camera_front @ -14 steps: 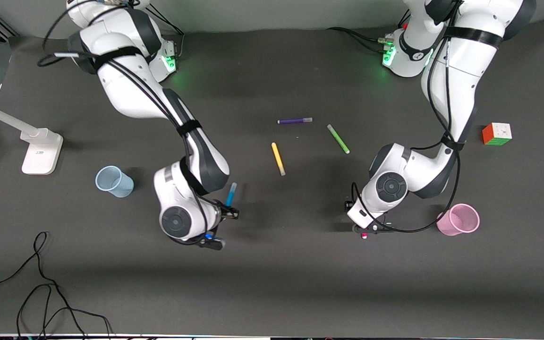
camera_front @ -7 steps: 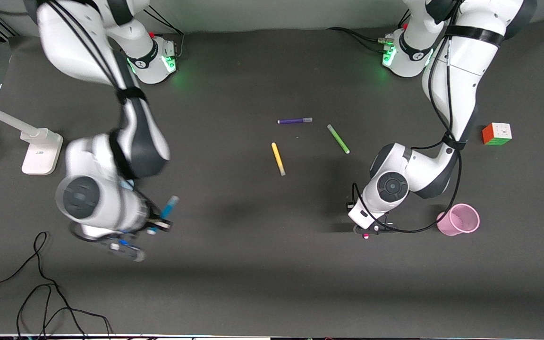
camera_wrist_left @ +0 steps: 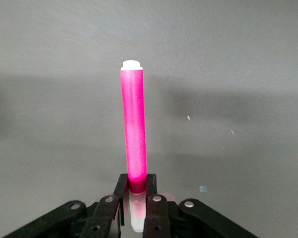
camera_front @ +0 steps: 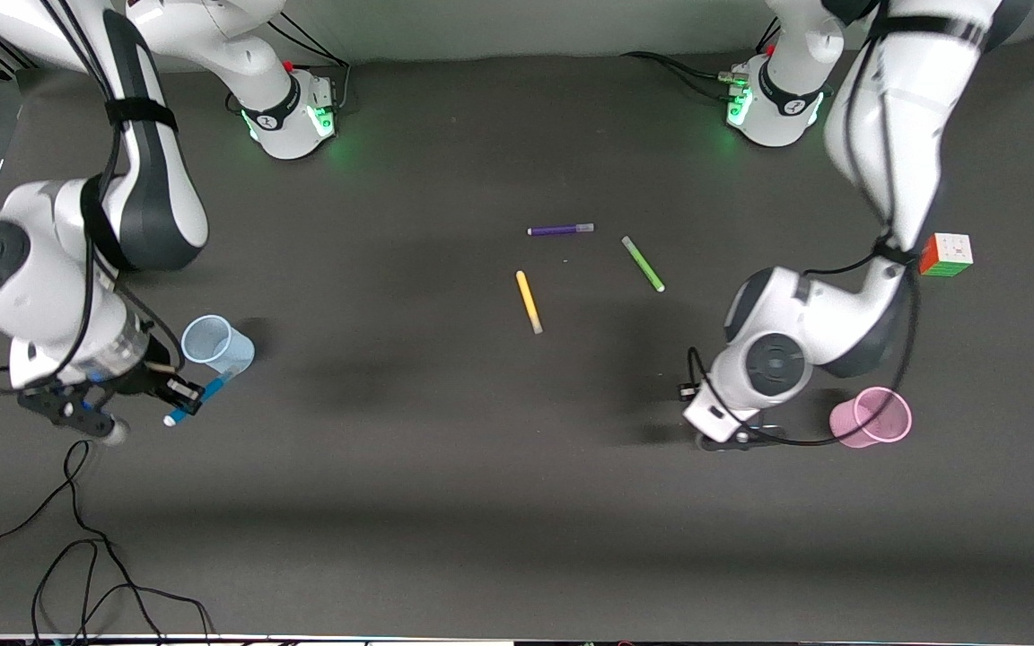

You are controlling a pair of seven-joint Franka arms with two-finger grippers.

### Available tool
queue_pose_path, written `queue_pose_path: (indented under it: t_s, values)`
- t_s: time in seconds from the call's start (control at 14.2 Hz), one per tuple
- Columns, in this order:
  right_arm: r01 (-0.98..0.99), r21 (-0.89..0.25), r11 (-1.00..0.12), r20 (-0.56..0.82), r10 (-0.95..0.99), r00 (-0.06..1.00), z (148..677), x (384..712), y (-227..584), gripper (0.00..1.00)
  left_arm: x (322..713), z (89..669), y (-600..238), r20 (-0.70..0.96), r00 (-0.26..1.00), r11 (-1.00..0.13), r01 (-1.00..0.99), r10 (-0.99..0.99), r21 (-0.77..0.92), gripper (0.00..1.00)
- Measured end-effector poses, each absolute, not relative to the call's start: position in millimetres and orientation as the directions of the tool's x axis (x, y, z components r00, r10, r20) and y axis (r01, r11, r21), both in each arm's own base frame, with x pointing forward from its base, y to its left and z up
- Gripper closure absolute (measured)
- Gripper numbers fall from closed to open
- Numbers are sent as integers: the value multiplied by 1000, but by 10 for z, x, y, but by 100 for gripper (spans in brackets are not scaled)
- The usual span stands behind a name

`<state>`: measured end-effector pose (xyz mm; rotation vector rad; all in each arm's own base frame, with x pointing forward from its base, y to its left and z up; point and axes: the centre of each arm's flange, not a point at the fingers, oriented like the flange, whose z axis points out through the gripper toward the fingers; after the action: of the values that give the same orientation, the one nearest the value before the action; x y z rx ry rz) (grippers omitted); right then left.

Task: Place pink and blue markers in matching cups
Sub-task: 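Carry the blue marker into the blue cup while the left gripper carries pink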

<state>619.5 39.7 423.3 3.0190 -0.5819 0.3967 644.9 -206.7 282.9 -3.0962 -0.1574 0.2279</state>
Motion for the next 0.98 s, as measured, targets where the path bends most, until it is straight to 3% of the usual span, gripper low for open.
queue_pose_path:
  t_s: [0.21, 0.42, 0.7, 0.98]
  values:
    - [-356, -30, -934, 329, -346, 879, 3884, 5732, -9, 82, 6416, 3748, -1377, -196, 978, -998, 62, 66, -25, 82]
    - [-311, 2, -950, 322, -294, 900, 3536, 5427, -221, 82, 6325, 4203, -528, -241, 970, -1000, 16, 18, -13, 82]
    - [-279, 41, -959, 282, -257, 924, 3312, 5264, -298, 82, 6294, 4240, 111, -334, 942, -999, -31, -33, 11, 82]
    - [-258, 86, -962, 285, -225, 932, 3297, 5239, -431, 82, 6558, 3967, 281, -432, 901, -1000, -28, -26, 3, 82]
